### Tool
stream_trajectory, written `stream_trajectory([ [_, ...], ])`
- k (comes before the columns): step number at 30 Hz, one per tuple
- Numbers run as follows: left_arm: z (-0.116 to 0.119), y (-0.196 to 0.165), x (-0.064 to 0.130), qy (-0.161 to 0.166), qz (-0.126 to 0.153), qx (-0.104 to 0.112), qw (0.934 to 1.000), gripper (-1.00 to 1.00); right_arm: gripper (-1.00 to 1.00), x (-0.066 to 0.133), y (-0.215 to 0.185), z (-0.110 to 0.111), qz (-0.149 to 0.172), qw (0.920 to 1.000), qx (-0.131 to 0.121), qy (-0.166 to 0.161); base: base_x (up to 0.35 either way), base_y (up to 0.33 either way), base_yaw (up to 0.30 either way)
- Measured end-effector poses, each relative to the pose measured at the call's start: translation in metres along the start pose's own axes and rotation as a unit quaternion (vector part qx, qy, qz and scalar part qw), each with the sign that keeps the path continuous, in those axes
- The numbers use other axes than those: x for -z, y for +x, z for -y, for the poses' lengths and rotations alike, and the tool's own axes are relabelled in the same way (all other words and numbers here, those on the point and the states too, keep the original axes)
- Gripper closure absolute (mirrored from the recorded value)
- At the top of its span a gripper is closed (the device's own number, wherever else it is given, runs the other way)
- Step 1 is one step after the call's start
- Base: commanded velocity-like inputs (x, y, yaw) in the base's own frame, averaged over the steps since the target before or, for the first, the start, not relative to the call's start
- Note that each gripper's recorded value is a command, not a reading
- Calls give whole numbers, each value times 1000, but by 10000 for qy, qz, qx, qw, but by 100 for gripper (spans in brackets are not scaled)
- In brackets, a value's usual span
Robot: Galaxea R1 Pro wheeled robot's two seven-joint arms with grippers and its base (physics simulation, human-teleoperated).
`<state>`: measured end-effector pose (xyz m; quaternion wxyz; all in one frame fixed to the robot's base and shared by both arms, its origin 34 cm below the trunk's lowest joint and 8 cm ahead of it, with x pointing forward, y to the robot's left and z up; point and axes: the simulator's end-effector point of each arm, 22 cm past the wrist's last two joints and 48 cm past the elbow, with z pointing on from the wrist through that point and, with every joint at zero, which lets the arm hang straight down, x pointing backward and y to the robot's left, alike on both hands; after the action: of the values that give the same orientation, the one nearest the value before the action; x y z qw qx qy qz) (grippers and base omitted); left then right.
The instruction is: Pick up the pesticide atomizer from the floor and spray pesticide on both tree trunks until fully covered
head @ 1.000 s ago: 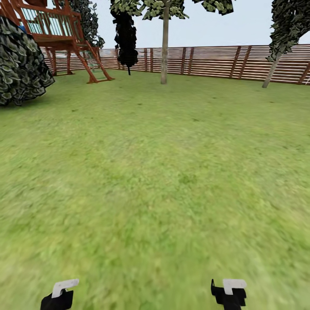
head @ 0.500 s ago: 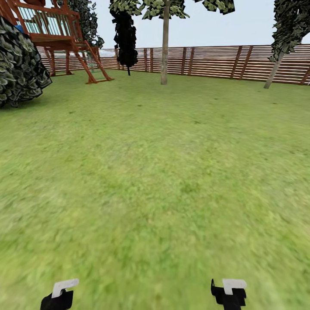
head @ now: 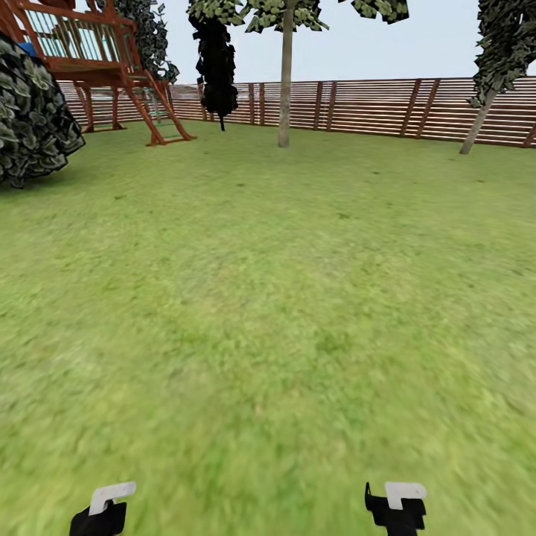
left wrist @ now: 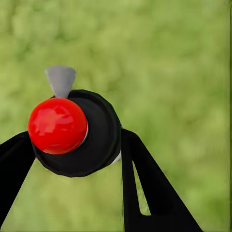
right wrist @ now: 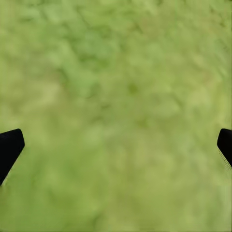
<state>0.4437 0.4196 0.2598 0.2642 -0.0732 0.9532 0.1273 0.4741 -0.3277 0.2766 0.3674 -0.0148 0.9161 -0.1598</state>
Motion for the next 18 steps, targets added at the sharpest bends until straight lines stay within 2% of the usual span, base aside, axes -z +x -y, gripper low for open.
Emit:
stream_trajectory([
  [18,0,0,0,0,-2,2,10000,100,-100,0,0,0,0,10000,0,-1,339,0,0],
])
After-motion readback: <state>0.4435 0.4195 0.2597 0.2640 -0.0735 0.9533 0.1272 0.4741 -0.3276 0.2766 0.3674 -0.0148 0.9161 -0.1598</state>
